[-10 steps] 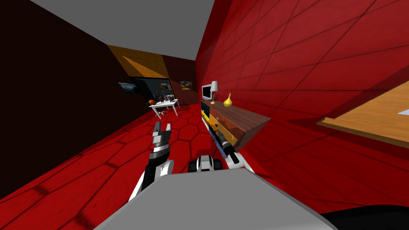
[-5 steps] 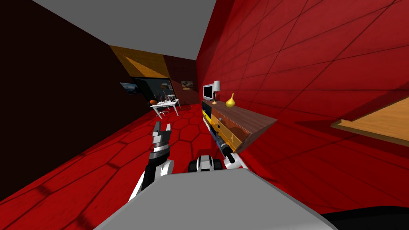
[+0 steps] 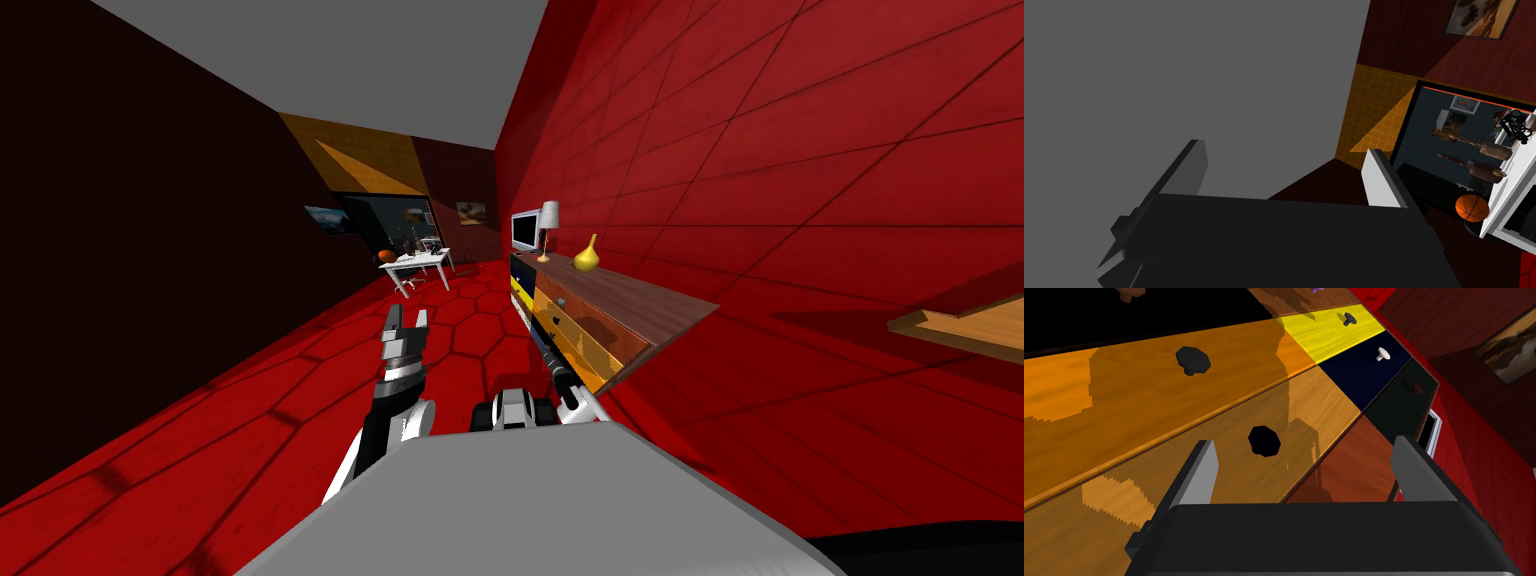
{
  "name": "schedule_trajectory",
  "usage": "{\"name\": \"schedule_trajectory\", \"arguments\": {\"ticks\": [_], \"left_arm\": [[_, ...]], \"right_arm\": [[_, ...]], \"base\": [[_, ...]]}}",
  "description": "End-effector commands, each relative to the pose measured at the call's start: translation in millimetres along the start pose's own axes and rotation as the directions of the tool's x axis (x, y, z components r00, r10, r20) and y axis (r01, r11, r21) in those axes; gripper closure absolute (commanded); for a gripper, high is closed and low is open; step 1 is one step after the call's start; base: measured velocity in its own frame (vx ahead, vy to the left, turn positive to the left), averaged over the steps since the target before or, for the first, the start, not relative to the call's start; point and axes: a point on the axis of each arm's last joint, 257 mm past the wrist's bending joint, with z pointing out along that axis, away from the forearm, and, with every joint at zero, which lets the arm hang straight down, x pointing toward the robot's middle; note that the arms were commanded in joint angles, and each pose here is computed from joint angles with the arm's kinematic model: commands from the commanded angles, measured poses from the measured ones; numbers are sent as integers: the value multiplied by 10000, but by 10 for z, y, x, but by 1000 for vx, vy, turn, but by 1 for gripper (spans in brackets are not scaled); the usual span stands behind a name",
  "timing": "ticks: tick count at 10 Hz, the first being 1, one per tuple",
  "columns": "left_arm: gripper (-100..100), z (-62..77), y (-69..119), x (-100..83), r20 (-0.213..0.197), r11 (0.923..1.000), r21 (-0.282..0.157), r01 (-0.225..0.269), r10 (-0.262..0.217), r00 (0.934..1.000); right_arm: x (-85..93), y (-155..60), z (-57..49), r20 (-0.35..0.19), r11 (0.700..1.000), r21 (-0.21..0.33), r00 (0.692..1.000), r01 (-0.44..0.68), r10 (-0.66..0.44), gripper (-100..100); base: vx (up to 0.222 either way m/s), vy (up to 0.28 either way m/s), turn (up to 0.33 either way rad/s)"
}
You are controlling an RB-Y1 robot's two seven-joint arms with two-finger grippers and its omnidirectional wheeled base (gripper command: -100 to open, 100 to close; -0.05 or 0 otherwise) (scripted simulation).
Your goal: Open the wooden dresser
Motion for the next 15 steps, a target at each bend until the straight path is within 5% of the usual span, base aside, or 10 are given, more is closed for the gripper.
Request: {"name": "schedule_trajectory", "arguments": {"ticks": [1,3,7,10,11,12,13,14,15], "left_arm": [[0,0,0,0,0,10000,0,0,0,10000],[0,0,0,0,0,10000,0,-1,1,10000],[0,0,0,0,0,10000,0,-1,1,10000],[0,0,0,0,0,10000,0,-1,1,10000],[0,0,0,0,0,10000,0,-1,1,10000],[0,0,0,0,0,10000,0,-1,1,10000],[0,0,0,0,0,10000,0,-1,1,10000],[0,0,0,0,0,10000,1,-1,1,10000],[0,0,0,0,0,10000,0,-1,1,10000]], "right_arm": [[183,-335,20,-336,9907,987,9953,939,-910,-100],[177,-383,15,-334,9883,1173,9950,973,-940,-100],[296,-850,9,-780,9420,2421,9724,2323,-2198,-100],[315,-1271,-31,-1236,8683,3448,9342,3567,-3347,-100],[300,-1280,-35,-1218,8642,3491,9319,3624,-3416,-100],[273,-1458,-59,-1427,8194,3889,9062,4211,-3980,-100],[263,-1474,-66,-1427,8156,3958,9056,4221,-3994,-100],[208,-1641,-96,-1623,7643,4340,8758,4770,-4545,-100],[202,-1651,-102,-1625,7621,4382,8759,4767,-4544,-100]], "base": [[74,65,34],[49,44,4],[69,53,22],[93,48,24],[82,43,17],[88,42,24],[74,40,16],[85,38,26],[79,24,13]]}}
